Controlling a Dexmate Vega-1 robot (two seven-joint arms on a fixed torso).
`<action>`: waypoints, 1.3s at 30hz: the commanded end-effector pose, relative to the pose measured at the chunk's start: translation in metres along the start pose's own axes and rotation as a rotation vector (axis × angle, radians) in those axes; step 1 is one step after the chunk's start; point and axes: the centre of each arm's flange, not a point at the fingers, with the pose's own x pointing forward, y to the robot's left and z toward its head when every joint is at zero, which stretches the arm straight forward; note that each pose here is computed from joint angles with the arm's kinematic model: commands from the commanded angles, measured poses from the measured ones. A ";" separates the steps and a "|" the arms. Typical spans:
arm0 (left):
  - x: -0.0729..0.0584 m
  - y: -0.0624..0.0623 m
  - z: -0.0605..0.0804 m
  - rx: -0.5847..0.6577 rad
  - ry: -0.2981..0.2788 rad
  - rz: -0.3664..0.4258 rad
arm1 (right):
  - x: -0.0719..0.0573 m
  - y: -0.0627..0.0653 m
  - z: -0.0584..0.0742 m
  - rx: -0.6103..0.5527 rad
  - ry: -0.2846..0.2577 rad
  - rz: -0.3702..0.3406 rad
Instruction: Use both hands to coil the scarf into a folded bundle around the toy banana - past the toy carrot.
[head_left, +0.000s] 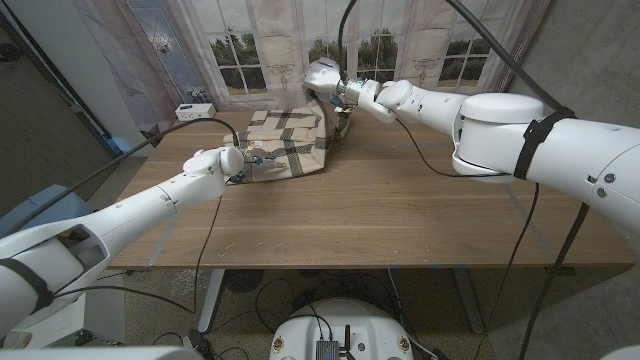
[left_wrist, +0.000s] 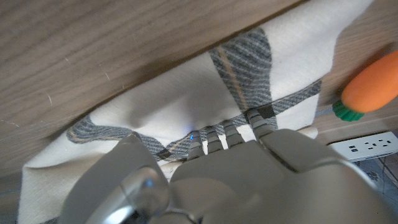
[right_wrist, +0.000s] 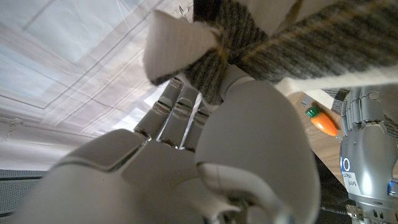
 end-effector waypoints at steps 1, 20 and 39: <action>0.000 0.000 -0.001 -0.006 0.002 0.005 | 0.016 -0.021 0.010 -0.043 -0.071 -0.062; -0.003 -0.004 -0.004 -0.020 0.007 0.012 | 0.027 -0.047 0.032 -0.069 -0.179 -0.194; -0.004 -0.007 -0.007 -0.030 0.010 0.012 | 0.030 -0.062 0.053 -0.073 -0.272 -0.286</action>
